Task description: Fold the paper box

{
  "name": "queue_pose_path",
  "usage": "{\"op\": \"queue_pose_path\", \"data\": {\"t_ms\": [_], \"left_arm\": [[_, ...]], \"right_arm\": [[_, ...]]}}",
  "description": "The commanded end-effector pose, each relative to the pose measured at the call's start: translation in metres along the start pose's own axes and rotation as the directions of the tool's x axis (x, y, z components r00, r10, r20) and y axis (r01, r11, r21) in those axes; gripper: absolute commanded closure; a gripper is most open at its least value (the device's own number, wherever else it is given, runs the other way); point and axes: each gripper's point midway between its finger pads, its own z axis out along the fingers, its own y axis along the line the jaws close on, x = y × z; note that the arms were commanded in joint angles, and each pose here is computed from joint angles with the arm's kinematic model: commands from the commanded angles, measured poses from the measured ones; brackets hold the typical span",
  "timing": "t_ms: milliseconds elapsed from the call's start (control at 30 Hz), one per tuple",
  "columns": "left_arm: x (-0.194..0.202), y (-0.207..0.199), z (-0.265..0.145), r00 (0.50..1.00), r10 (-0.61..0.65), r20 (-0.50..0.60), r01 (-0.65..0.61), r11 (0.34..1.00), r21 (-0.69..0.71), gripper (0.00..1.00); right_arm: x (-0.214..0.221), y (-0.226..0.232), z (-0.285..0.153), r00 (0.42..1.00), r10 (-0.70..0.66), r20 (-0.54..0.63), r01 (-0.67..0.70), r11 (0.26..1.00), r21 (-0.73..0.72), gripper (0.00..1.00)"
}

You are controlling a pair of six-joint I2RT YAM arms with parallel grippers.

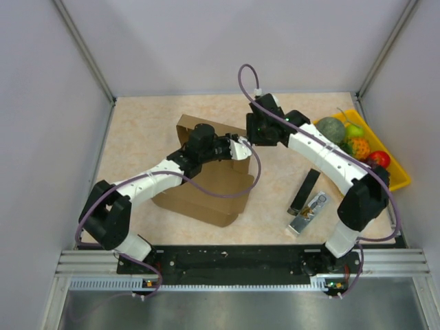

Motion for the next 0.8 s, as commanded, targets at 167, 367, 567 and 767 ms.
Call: {"op": "queue_pose_path", "data": {"t_ms": [167, 367, 567, 767], "left_arm": [[0.004, -0.001, 0.004, 1.000, 0.012, -0.004, -0.012, 1.000, -0.010, 0.70], [0.003, 0.000, 0.004, 1.000, 0.009, 0.004, -0.009, 1.000, -0.017, 0.70], [0.001, 0.000, 0.003, 1.000, 0.014, 0.009, -0.014, 1.000, -0.018, 0.70], [-0.003, 0.002, 0.001, 1.000, 0.001, 0.020, -0.001, 1.000, -0.019, 0.71]], "right_arm": [[-0.016, -0.006, -0.064, 0.969, -0.142, 0.205, 0.180, 0.967, -0.180, 0.31], [0.002, -0.017, -0.030, 0.873, -0.183, 0.453, 0.336, 0.898, -0.285, 0.23], [0.015, 0.000, 0.002, 0.757, -0.216, 0.616, 0.500, 0.799, -0.334, 0.26], [0.022, 0.030, 0.024, 0.707, -0.263, 0.657, 0.582, 0.744, -0.328, 0.31]]}}
